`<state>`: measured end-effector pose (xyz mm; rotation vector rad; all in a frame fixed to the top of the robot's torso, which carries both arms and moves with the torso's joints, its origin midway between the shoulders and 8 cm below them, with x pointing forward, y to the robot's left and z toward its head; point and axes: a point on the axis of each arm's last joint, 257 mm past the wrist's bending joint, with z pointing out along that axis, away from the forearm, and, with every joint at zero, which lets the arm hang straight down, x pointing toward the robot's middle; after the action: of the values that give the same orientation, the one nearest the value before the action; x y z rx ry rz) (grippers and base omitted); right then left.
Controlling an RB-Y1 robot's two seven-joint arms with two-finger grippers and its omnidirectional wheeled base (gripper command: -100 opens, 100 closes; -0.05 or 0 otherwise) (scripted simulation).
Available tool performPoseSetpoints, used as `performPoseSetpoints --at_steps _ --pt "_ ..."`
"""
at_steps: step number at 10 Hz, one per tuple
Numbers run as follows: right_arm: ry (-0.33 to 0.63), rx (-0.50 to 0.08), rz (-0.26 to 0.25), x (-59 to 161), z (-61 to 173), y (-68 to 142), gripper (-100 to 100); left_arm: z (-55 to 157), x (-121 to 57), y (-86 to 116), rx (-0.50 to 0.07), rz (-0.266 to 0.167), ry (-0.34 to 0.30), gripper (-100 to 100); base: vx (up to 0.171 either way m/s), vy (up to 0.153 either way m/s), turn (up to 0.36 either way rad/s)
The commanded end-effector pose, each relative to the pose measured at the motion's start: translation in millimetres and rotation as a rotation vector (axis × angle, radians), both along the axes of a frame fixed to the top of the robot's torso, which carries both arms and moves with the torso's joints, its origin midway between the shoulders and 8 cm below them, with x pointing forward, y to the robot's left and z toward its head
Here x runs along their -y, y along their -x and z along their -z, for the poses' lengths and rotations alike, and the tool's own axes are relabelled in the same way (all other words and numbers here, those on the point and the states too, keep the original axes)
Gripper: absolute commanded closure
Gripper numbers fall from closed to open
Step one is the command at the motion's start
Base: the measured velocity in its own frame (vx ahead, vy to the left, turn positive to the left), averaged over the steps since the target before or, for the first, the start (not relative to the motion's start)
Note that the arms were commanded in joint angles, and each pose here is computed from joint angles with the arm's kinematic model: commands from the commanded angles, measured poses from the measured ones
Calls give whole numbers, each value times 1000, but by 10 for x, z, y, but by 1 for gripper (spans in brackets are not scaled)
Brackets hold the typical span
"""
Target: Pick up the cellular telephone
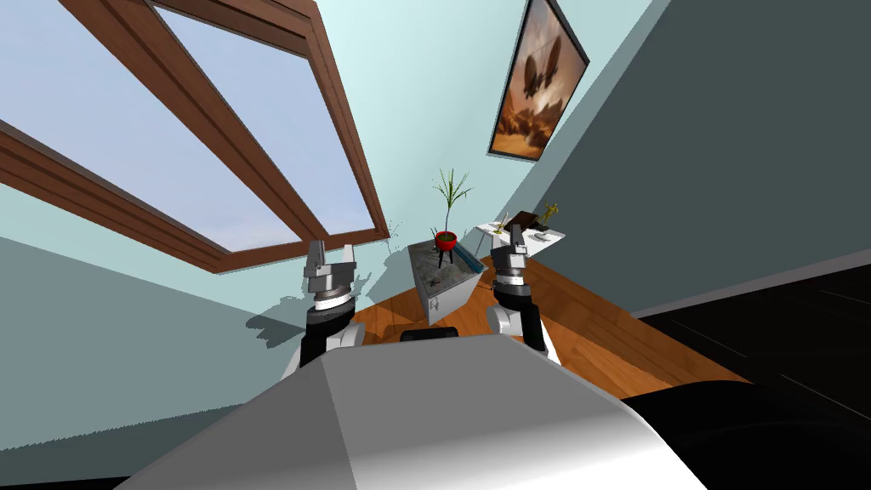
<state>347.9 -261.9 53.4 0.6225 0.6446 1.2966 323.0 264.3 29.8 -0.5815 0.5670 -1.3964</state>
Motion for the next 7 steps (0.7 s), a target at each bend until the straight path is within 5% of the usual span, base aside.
performPoseSetpoints --at_steps 1,7 --pt "-3 -38 -29 2 107 -131 -100 0 0 0 0 0 0 0 -31 23 -40" --pt "-109 -201 -110 156 590 -695 -100 0 0 0 0 0 0 0 -60 49 -48"
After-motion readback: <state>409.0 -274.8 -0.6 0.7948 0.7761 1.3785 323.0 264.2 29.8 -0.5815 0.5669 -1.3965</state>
